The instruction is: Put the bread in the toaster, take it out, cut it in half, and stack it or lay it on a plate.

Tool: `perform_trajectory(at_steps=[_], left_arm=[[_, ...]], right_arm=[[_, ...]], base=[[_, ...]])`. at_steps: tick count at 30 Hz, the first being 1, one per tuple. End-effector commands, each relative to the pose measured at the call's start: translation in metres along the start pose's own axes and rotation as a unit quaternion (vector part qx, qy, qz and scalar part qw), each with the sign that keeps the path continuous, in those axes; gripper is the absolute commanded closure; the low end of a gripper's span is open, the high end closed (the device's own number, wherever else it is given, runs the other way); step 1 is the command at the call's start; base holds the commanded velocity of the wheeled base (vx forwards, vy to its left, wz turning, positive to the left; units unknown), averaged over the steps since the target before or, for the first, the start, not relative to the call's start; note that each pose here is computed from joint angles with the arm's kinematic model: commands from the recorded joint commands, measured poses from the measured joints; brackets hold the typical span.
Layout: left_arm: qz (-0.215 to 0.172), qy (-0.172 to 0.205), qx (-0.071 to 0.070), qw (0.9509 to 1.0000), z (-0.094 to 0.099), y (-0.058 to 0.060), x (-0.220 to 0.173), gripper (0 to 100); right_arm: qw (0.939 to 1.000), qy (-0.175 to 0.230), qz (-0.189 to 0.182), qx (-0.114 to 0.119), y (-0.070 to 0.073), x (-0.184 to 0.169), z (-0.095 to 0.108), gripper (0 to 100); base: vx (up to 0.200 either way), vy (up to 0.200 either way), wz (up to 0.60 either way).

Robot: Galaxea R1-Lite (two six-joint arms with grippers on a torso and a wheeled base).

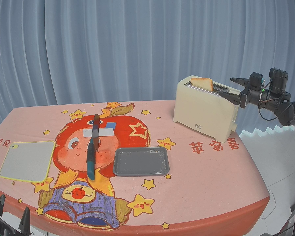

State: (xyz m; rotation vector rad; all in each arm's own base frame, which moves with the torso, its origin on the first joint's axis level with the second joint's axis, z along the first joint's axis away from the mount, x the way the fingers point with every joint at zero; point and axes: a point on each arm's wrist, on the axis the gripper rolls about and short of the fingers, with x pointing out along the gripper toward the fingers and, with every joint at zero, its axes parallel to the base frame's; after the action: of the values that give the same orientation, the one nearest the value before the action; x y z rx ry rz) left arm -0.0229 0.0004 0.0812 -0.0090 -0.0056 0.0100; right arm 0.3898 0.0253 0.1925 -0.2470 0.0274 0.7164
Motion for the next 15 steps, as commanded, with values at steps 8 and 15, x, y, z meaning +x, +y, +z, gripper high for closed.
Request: perform_trajectory(at_steps=[8, 15], left_arm=[[0.0, 0.009, 0.0, 1.0, -0.005, 0.0, 0.001, 0], [0.0, 0.009, 0.0, 1.0, -0.005, 0.0, 0.001, 0]], right_arm=[[0.9998, -0.002, -0.019, -0.002, 0.001, -0.01, 0.008, 0], [0.9989, 0.004, -0.04, 0.024, 0.02, -0.037, 0.018, 0]], base=[[0.0, 0.0, 0.0], [0.0, 0.0, 0.0]])
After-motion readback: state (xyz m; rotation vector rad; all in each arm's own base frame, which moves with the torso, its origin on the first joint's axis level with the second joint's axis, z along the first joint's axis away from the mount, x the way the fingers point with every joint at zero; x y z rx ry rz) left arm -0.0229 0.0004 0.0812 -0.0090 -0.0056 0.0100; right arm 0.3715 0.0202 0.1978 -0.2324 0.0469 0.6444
